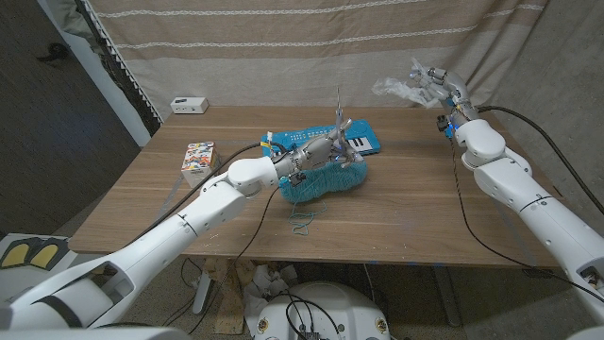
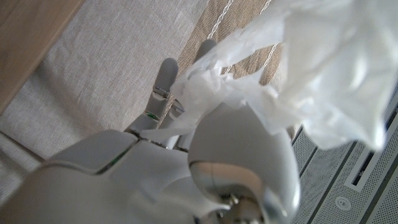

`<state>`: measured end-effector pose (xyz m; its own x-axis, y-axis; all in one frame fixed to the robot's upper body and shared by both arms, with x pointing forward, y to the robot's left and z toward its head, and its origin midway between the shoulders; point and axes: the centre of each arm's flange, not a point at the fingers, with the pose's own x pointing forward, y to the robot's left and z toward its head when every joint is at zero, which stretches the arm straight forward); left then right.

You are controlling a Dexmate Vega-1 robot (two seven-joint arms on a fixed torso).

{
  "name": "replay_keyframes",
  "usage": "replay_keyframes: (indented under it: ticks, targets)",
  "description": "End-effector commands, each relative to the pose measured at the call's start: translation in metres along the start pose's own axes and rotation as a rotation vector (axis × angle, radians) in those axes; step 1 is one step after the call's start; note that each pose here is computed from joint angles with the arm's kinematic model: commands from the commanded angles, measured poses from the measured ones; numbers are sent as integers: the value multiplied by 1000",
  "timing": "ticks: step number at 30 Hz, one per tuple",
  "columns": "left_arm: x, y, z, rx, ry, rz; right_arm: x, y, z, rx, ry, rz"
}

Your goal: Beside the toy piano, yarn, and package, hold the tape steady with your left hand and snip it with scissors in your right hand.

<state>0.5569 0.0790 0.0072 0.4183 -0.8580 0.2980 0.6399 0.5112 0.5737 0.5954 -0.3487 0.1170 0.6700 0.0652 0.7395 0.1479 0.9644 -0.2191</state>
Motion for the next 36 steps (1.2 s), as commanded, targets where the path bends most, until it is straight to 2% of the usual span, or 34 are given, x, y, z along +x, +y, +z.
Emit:
replay_keyframes:
  ticks: [1,15,36]
  targets:
    - [9,-1,0,11,-22,-22,6,10,5,18,-8,14]
    - [19,-4,0,16,-42,-39,6,19,5,31,-5,39]
    - [33,-11,-7,-1,-42,-69,15,30,9,78,-19,67]
